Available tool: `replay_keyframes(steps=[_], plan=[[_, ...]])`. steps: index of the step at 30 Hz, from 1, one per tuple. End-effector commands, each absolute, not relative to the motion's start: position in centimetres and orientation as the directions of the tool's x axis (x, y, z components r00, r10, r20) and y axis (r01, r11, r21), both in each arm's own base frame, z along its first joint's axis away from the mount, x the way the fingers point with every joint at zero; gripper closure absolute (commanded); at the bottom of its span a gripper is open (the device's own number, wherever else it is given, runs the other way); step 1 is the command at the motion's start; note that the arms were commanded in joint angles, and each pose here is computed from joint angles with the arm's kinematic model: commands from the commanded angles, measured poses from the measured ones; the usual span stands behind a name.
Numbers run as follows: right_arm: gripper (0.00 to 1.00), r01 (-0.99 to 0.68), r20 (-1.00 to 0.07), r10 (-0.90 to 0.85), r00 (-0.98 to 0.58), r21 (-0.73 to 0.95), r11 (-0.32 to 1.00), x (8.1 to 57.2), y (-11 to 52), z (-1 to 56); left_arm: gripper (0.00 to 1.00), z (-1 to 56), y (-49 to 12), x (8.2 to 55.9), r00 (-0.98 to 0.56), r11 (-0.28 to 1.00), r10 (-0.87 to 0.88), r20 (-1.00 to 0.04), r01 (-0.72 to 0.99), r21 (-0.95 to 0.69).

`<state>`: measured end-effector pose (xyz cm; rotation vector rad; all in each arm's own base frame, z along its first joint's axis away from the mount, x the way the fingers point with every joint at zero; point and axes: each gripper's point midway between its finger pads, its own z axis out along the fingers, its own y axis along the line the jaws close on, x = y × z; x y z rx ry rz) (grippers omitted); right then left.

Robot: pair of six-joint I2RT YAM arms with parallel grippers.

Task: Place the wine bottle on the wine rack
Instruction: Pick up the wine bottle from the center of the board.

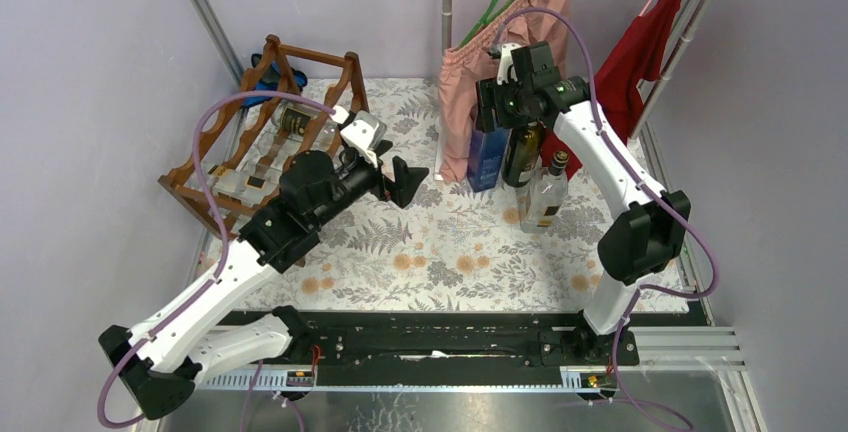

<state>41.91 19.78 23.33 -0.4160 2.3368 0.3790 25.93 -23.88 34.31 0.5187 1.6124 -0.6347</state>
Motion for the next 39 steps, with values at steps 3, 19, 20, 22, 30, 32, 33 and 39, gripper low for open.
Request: replay_keyframes(steps=[3, 19, 20, 22, 30, 32, 33, 39], plan=[[0.87, -0.511, -0.793, -0.11, -0.599, 0.273, 0.815, 38.1, 21.8, 30.8, 0.01, 35.0, -25.1, 25.7, 0.024, 0.676, -0.016, -1.0, 0.737, 0.006], [1.0, -0.507, -0.652, 0.053, -0.756, 0.634, 0.584, 32.5, 26.2, 30.8, 0.01, 29.8, -24.6, 24.9, 0.164, 0.649, 0.044, -0.986, 0.745, 0.153], [1.0, -0.501, -0.644, 0.063, -0.763, 0.649, 0.572, 32.5, 26.6, 30.9, 0.01, 29.5, -24.4, 25.0, 0.168, 0.659, 0.029, -0.985, 0.737, 0.146], [1.0, -0.478, -0.618, 0.078, -0.782, 0.676, 0.561, 32.7, 27.1, 30.7, 0.01, 28.8, -24.5, 24.9, 0.173, 0.669, 0.001, -0.985, 0.732, 0.129], [1.0, -0.402, -0.523, 0.103, -0.846, 0.752, 0.523, 32.6, 28.3, 29.4, 0.01, 25.8, -26.0, 26.7, 0.169, 0.724, 0.13, -0.977, 0.657, 0.21], [1.0, -0.402, -0.521, 0.102, -0.847, 0.755, 0.517, 32.5, 28.4, 29.4, 0.01, 25.1, -26.2, 27.2, 0.153, 0.736, 0.134, -0.979, 0.646, 0.202], [1.0, -0.403, -0.52, 0.102, -0.848, 0.757, 0.514, 32.4, 28.5, 29.4, 0.01, 24.9, -26.5, 27.4, 0.15, 0.733, 0.129, -0.98, 0.651, 0.196], [1.0, -0.411, -0.515, 0.094, -0.852, 0.769, 0.49, 32.0, 28.8, 29.6, 0.01, 22.5, -28.0, 28.6, 0.01, 0.711, 0.073, -0.997, 0.701, 0.06]])
